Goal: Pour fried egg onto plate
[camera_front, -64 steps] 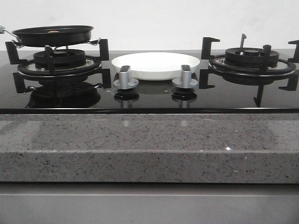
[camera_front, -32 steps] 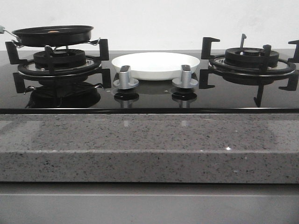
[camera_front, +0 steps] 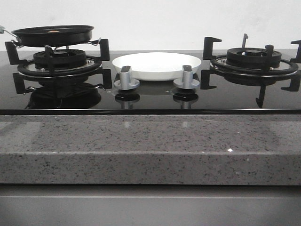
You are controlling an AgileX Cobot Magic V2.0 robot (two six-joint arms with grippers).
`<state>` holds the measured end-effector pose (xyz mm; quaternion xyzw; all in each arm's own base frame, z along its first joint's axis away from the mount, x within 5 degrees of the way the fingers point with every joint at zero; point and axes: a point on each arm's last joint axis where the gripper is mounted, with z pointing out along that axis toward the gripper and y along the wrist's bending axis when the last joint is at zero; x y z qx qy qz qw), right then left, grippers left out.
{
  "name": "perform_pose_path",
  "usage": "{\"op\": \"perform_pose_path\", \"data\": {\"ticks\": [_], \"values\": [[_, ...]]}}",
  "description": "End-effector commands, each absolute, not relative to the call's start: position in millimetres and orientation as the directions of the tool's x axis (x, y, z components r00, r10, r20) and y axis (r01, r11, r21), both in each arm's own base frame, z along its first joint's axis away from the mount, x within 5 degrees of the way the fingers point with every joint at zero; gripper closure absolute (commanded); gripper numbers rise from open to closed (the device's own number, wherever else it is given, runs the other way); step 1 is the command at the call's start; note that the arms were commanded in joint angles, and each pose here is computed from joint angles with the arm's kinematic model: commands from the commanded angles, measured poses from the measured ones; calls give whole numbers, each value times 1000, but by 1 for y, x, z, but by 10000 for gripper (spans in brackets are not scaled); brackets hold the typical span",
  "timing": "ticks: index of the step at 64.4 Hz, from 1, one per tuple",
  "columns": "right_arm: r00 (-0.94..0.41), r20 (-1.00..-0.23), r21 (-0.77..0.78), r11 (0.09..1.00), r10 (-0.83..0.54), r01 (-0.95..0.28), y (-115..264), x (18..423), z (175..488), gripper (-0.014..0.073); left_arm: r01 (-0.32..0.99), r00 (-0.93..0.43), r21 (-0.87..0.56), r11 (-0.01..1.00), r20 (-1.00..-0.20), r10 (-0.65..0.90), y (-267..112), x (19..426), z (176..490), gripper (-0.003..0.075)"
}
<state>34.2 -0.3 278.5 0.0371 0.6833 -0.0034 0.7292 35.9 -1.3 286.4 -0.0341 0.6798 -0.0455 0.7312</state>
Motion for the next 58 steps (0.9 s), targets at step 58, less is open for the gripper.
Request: {"op": "perform_pose_path", "data": {"ticks": [58], "values": [[23, -999, 43, 997, 42, 59, -2, 57, 368, 659, 18, -35, -119, 993, -992, -118, -2, 70, 372, 737]]}}
